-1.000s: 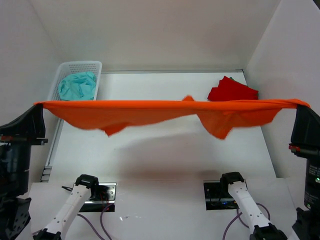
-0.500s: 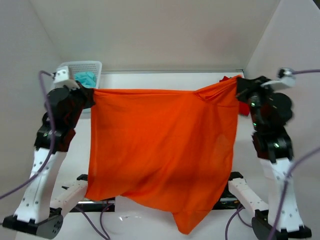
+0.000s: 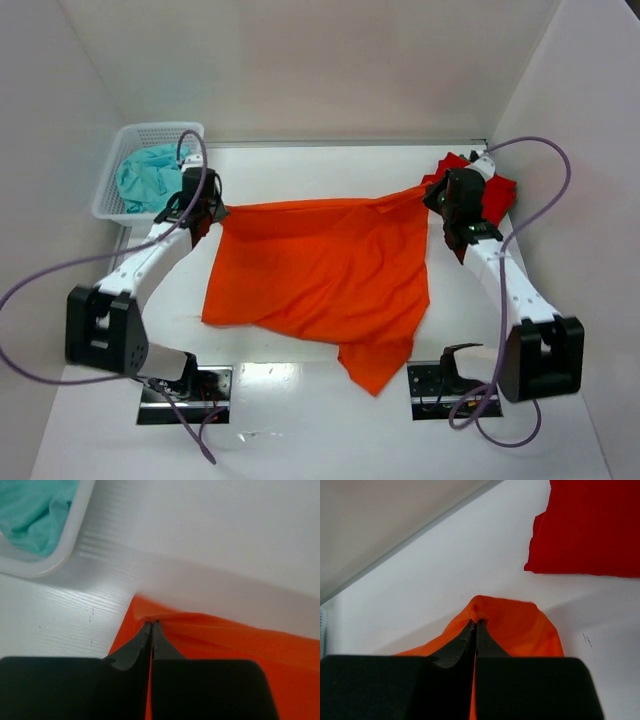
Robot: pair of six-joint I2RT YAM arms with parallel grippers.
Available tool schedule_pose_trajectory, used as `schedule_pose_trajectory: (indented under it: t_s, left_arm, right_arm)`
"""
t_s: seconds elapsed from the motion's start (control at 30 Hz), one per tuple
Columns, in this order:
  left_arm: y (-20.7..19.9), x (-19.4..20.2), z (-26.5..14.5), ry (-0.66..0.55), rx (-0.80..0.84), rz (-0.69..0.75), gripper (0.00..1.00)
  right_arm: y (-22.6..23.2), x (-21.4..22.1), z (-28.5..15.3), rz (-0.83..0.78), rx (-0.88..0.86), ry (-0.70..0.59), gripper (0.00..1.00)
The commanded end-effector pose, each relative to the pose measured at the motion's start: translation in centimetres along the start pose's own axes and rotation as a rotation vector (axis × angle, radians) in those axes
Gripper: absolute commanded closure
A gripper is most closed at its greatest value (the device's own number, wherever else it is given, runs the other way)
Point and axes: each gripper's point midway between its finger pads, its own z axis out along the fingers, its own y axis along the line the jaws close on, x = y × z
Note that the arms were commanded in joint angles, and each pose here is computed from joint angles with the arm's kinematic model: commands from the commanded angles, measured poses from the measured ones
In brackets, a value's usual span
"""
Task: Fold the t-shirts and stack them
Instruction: Flatten out the tshirt
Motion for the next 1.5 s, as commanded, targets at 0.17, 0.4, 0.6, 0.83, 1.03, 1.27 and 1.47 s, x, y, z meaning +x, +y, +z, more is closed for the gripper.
schedule_pose_trajectory:
  t_s: [0.17, 0.4, 0.6, 0.83, 1.03, 1.27, 1.47]
  left_arm:
    - [-0.5, -2.0, 9.1, -0.042, -0.093, -0.088, 1.0]
    - [-1.0, -5.0, 13.4, -0.077, -0.081, -0.063, 1.0]
    - [0.1, -7.9, 17.1, -0.112, -0.072, -0.069, 1.0]
    - [0.0, -7.6, 19.4, -0.095, -0.057, -0.048, 1.0]
    - [1.5, -7.3, 19.7, -0.065, -0.061, -0.05, 1.0]
    - [1.6, -6.3, 16.7, -0.044, -0.035, -0.081, 1.0]
    - [3.0, -2.6, 14.7, 0.022, -0.061, -0.102, 1.0]
  right_arm:
    - [0.9, 0.4, 9.5, 0.034, 0.026, -0.035, 1.0]
    - [2.4, -1.0, 13.2, 0.015, 0.017, -0.058, 1.0]
    - [3.7, -1.5, 16.4, -0.01, 0.005, -0.047, 1.0]
    - [3.8, -0.6, 18.4, -0.017, 0.011, -0.022, 1.0]
    - [3.8, -0.3, 17.3, 0.014, 0.003, -0.003, 1.0]
    - [4.1, 2.2, 13.0, 0.076, -0.049, 0.06, 1.0]
    - [4.8, 5.2, 8.6, 0.144, -0.063, 0.099, 1.0]
